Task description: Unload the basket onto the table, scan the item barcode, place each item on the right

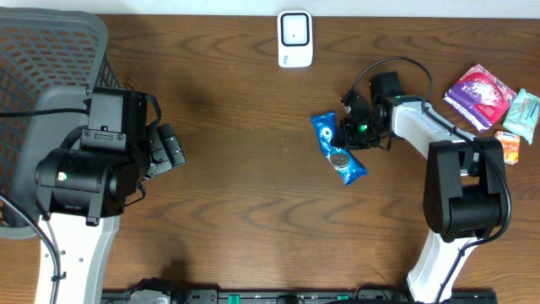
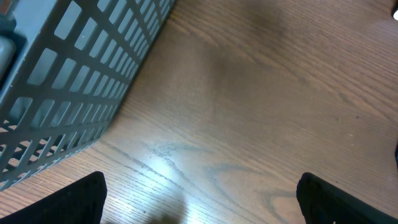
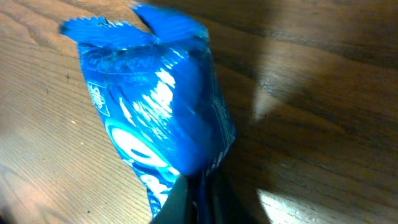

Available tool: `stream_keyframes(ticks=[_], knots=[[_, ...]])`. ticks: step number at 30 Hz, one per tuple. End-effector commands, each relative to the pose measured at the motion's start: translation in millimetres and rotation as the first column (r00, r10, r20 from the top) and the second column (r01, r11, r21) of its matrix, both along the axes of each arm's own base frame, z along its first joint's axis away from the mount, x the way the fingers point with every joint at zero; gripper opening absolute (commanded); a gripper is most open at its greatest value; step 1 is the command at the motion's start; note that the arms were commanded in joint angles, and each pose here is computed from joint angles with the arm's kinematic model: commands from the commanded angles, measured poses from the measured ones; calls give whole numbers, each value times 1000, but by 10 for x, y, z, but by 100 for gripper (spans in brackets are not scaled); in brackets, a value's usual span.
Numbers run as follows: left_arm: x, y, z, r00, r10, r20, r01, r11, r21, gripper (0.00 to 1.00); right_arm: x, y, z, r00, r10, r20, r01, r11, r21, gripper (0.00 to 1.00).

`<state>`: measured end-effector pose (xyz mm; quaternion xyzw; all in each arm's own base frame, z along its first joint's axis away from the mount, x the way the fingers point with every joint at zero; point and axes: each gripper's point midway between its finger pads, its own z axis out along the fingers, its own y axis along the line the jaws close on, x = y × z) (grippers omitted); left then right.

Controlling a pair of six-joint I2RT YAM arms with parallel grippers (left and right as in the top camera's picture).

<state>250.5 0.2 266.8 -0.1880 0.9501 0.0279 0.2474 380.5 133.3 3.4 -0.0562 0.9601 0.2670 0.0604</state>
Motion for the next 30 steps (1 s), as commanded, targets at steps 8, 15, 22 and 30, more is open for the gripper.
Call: stream_keyframes(ticks=[8, 15, 22, 30], knots=[[3, 32, 27, 1000, 5, 5, -5, 1000, 12, 98, -17, 442, 212, 986, -86, -142, 124, 951, 284, 1], [3, 32, 27, 1000, 5, 5, -5, 1000, 12, 98, 401, 724, 896, 989, -97, -110, 144, 774, 617, 1], [3, 32, 27, 1000, 5, 5, -5, 1000, 12, 98, 433, 599, 618, 976, -184, -120, 219, 846, 486, 1], [3, 32, 27, 1000, 5, 5, -5, 1000, 12, 98, 242, 253, 120, 955, -263, -137, 285, 941, 180, 17]])
